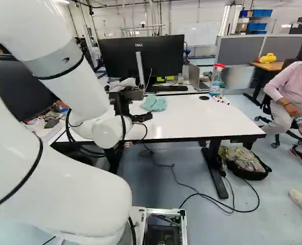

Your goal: Clean the table with the green towel

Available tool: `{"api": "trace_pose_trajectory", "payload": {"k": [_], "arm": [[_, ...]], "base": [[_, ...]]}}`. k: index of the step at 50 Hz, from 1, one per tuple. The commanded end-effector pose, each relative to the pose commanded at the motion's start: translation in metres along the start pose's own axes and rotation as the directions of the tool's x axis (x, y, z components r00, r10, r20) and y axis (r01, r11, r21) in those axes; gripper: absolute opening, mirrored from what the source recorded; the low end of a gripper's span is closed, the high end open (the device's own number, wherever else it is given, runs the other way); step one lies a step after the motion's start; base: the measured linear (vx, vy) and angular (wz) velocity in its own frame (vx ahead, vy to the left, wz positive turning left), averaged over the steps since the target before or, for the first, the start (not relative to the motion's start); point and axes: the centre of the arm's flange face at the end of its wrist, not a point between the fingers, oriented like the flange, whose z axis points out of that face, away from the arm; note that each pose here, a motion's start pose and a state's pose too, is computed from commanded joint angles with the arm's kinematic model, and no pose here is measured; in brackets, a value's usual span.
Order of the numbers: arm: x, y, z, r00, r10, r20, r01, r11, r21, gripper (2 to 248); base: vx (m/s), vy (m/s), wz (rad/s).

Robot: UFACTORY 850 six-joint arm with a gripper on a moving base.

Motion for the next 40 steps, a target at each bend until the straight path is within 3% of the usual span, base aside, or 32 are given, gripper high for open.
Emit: {"api": "trace_pose_trajectory", "payload": {"k": [19, 40], "arm": [[-0.013, -0.001, -0.013, 1.000, -0.001, -0.022, 0.001, 1.000, 0.003, 247], [-0.015, -0.001, -0.016, 1.000, -0.001, -0.026, 0.001, 1.000, 0.004, 247]], "base": [[0.000, 0.000, 0.000], [0.000, 0.000, 0.000]]}}
